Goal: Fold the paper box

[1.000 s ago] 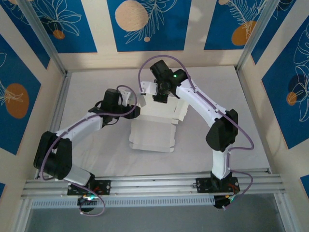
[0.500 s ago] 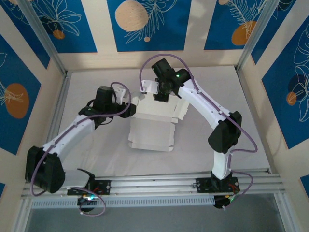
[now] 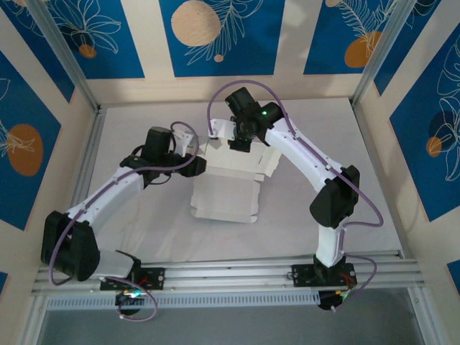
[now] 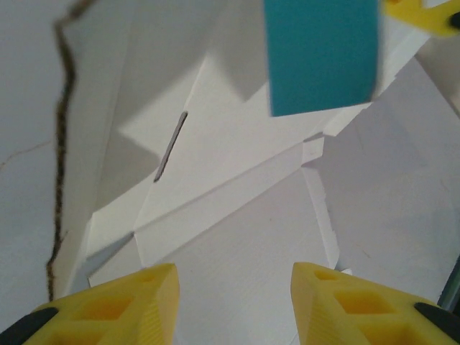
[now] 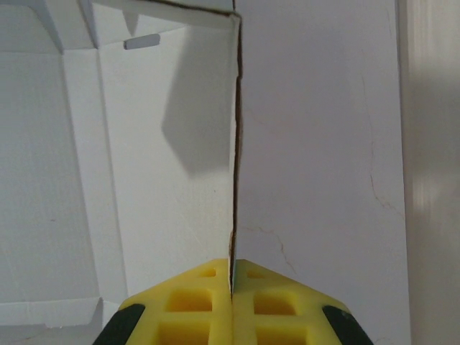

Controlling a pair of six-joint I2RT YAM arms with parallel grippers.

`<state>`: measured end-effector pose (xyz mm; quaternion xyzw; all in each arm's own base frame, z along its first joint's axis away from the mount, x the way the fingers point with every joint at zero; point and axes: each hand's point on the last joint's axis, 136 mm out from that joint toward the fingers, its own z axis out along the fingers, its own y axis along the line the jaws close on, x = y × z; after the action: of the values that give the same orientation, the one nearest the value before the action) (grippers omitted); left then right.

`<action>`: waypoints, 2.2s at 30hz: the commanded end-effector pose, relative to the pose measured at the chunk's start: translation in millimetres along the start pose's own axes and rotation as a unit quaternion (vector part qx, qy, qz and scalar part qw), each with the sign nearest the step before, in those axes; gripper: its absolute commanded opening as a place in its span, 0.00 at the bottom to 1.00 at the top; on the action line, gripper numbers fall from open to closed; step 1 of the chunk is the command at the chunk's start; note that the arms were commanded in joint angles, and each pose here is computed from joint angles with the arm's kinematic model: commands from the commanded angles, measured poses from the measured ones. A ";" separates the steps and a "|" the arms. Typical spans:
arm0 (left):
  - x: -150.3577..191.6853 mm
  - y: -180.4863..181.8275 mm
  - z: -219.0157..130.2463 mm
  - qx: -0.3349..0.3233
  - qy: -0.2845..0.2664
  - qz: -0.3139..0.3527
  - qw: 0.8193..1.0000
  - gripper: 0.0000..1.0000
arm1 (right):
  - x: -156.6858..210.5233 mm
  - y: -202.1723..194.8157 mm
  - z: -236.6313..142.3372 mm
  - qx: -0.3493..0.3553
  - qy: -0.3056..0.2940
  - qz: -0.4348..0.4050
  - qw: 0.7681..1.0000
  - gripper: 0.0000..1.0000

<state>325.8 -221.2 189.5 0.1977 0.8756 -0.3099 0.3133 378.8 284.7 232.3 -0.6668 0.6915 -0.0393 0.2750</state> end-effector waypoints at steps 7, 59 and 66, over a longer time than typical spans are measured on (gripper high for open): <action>-15.7 25.4 5.6 -0.065 -0.012 0.027 0.997 0.48 | -11.5 5.1 -26.6 0.010 -0.026 -0.008 1.000 0.00; 30.4 64.9 42.9 -0.095 0.027 -0.021 0.995 0.38 | -15.7 -12.2 -44.8 0.039 -0.048 0.011 0.998 0.00; 22.2 55.8 41.9 -0.072 0.010 -0.023 0.997 0.25 | -10.8 -10.1 -33.8 0.031 -0.036 0.017 0.999 0.00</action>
<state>363.7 -204.0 129.2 0.1616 0.9026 -0.2334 0.3236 373.2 278.8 251.1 -0.6600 0.6909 -0.0485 0.2912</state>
